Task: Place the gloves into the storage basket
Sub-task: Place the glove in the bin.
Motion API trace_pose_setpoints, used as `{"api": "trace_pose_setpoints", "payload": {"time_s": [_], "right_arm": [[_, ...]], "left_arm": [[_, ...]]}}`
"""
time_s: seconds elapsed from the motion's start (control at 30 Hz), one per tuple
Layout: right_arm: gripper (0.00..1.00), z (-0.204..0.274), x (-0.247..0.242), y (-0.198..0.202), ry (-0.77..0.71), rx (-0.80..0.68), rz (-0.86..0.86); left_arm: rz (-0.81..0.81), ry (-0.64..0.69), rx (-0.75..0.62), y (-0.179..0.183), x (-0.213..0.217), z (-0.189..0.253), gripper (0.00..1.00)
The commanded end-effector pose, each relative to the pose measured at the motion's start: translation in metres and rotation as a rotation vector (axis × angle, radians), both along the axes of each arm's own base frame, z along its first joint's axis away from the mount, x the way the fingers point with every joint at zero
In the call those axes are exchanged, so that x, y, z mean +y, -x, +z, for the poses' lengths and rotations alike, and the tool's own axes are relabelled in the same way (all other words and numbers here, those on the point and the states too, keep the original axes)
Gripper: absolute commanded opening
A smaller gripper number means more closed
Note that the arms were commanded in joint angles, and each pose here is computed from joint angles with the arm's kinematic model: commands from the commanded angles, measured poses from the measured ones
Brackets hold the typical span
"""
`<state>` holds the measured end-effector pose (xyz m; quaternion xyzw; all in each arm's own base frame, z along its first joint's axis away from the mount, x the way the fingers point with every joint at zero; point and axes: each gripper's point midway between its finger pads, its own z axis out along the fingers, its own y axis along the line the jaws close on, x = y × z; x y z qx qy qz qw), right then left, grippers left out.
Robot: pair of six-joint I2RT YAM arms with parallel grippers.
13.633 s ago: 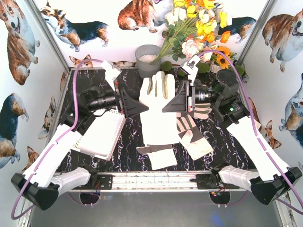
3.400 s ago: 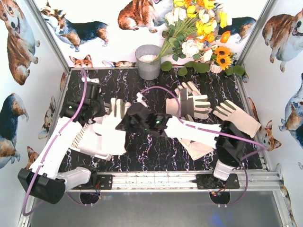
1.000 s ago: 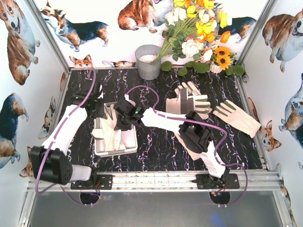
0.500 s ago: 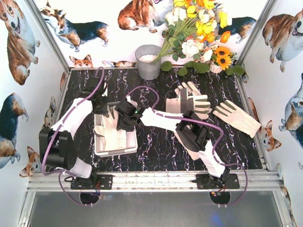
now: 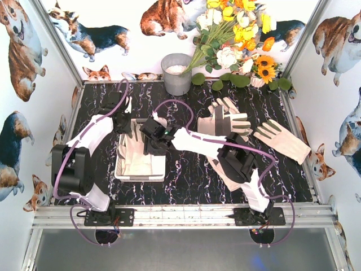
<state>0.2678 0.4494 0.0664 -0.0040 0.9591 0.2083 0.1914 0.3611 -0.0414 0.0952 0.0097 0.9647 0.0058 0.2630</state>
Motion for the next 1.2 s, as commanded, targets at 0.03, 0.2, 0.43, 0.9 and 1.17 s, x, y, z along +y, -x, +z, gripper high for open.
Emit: {"api": "trace_pose_setpoints", "payload": {"time_s": [0.03,0.2,0.43,0.9,1.17], "right_arm": [[0.46,0.078,-0.004,-0.014,-0.093,-0.168,0.012],[0.48,0.107,-0.014,-0.016,-0.11,-0.242,0.014],[0.52,0.128,-0.046,-0.019,-0.084,-0.338,-0.03],[0.54,0.146,-0.101,-0.012,-0.038,-0.417,-0.092],[0.55,0.153,-0.139,-0.003,0.02,-0.452,-0.112]], "left_arm": [[-0.057,0.061,-0.027,-0.015,-0.012,-0.007,0.0],[-0.101,0.134,-0.055,-0.018,-0.027,-0.005,0.0],[-0.145,0.21,-0.053,-0.019,-0.043,-0.009,0.0],[-0.203,0.293,-0.011,-0.019,-0.068,-0.035,0.0],[-0.183,0.245,-0.074,-0.026,-0.059,-0.016,0.28]]}}
